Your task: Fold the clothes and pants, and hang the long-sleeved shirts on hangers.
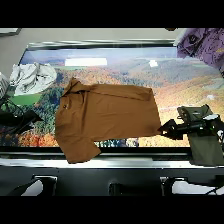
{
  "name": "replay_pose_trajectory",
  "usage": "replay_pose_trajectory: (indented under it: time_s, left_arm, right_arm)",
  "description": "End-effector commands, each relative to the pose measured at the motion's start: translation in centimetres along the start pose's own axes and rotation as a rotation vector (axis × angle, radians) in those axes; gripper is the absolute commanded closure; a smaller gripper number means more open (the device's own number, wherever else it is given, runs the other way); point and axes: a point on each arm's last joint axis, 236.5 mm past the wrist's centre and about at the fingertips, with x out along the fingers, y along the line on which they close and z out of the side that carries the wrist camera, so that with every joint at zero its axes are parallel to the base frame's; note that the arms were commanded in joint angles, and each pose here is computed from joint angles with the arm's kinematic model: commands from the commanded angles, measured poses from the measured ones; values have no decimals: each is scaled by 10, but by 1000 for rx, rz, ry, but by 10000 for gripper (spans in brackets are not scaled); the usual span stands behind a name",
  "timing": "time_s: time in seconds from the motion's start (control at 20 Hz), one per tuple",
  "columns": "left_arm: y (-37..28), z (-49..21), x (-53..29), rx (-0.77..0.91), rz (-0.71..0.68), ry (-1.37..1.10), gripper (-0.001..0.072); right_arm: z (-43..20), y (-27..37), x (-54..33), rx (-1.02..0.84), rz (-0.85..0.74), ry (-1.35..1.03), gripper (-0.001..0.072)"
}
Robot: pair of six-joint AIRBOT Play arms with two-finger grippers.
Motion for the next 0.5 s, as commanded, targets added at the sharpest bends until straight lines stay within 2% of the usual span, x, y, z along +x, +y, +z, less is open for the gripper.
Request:
replay_pose_trajectory:
  time_s: [0.0, 0.05, 0.1, 0.2, 0.25, 0.4, 0.45]
  left_arm:
    - [-6, -1, 0, -68, -27, 5, 72]
    - [-9, -1, 0, -70, -37, 7, 72]
    - [-10, -1, 0, -72, -43, 7, 71]
    - [-10, -2, 0, -68, -44, 8, 72]
    - [-9, -2, 1, -57, -52, 11, 72]
    - [-7, -16, 9, -63, -166, 44, 71]
    - [-6, -23, 14, -71, -220, 55, 72]
  right_arm:
    - [-9, -1, 8, 3, 23, 20, 371]
    - [-6, 1, 9, 10, 33, 8, 372]
    - [-3, 2, 9, 11, 37, -6, 409]
    - [6, 0, 9, 4, 30, -45, 545]
    - [11, -2, 9, 2, 21, -64, 574]
    - [16, -3, 9, -13, 18, -87, 590]
    - [16, -2, 8, -21, 18, -88, 679]
